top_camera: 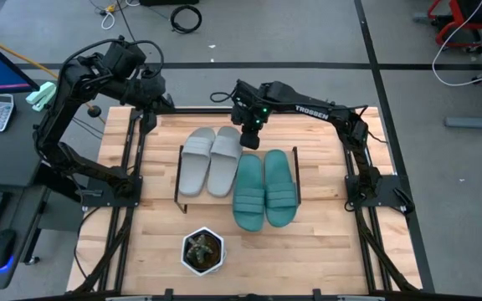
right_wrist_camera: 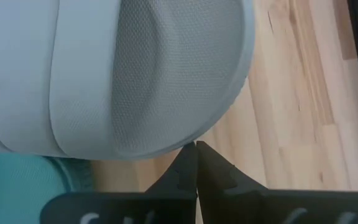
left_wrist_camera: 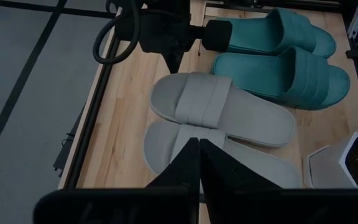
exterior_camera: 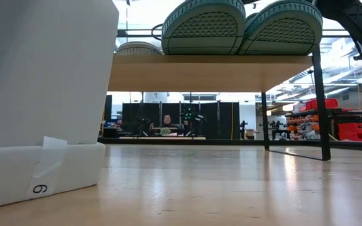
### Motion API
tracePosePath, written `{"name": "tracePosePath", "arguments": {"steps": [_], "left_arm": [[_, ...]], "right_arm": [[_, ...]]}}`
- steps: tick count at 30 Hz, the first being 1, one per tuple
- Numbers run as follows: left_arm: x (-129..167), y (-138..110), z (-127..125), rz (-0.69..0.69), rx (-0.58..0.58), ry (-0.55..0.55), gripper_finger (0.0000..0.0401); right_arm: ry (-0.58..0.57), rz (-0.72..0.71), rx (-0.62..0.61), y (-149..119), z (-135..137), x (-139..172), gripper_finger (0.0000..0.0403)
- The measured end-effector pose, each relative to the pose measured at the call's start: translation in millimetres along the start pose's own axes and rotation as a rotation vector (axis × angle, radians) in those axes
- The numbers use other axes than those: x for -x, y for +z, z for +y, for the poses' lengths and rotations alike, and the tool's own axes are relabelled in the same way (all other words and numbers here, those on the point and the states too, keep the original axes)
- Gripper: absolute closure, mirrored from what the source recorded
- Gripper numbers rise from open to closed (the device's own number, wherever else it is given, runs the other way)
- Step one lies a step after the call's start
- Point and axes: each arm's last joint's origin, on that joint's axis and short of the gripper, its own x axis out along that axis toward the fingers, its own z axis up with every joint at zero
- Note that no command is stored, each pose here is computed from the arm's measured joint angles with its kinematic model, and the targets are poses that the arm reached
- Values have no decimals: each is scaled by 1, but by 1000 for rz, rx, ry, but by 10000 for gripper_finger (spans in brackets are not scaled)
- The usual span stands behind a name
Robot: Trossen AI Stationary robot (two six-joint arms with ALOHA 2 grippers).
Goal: Pick and place slides into the shelf
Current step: Put the gray slide on the shelf
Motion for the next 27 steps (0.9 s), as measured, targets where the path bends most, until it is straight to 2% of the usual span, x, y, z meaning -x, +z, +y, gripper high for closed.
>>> {"name": "tracePosePath", "arguments": {"steps": [9,19,27], "left_arm": [[0,0,0,-1,-1,0,377],[0,0,0,-1,-2,0,389],[0,0,0,-1,-2,1,379]], "right_arm": [[-1,-45,12,4,-1,0,403],[0,-54,-4,5,-1,0,402],[5,-35,-10,3,0,1,371]]}}
